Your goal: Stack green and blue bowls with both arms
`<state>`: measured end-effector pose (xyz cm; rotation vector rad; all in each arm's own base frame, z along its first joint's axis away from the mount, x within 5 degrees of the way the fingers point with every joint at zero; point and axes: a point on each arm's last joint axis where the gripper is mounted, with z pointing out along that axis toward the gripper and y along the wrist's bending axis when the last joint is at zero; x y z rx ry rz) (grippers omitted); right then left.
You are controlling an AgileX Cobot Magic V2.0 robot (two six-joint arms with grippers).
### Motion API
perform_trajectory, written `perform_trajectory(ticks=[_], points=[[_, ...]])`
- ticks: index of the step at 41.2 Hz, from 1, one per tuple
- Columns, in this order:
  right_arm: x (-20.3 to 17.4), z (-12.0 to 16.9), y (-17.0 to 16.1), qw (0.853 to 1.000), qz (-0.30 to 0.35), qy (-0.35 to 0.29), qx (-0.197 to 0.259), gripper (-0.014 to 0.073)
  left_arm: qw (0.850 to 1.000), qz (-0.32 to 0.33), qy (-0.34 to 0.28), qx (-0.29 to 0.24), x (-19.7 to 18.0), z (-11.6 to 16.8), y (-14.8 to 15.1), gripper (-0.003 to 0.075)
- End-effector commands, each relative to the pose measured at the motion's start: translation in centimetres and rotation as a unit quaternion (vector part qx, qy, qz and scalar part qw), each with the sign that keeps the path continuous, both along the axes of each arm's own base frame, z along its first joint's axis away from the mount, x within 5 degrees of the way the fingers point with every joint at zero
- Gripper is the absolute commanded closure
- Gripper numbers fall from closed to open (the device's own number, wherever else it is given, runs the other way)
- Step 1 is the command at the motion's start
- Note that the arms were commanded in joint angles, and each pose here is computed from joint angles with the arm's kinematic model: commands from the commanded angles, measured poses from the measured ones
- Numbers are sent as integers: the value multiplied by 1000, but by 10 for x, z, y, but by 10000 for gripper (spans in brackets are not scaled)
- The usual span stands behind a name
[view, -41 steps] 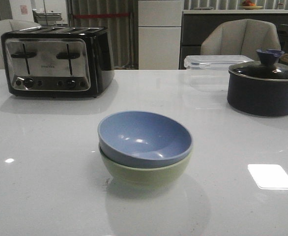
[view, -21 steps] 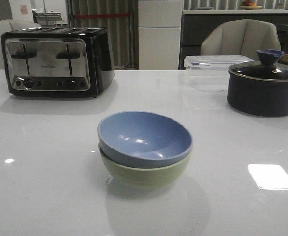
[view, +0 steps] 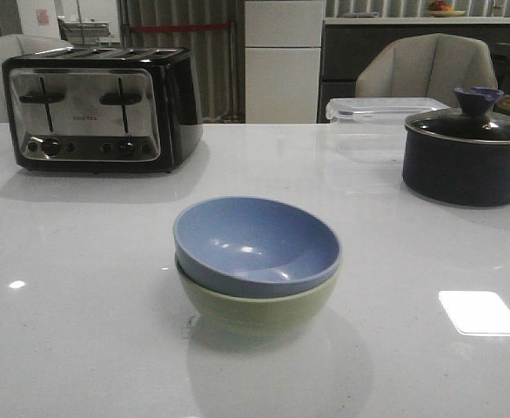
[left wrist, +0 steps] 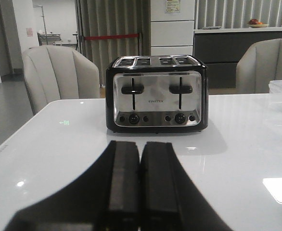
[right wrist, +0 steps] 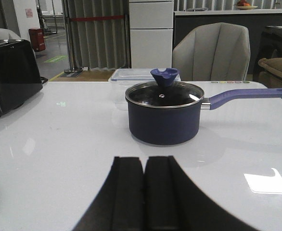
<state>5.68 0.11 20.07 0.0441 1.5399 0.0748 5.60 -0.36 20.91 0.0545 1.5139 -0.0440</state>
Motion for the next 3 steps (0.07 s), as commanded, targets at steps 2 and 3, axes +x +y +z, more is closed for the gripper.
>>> perform_trajectory(ticks=[2,3], points=[[-3,11,0,998,-3,-59,-4,559,999,1,-52,-9,-2,7,0,622],[-3,11,0,998,-3,-59,-4,559,999,1,-52,-9,-2,7,0,622]])
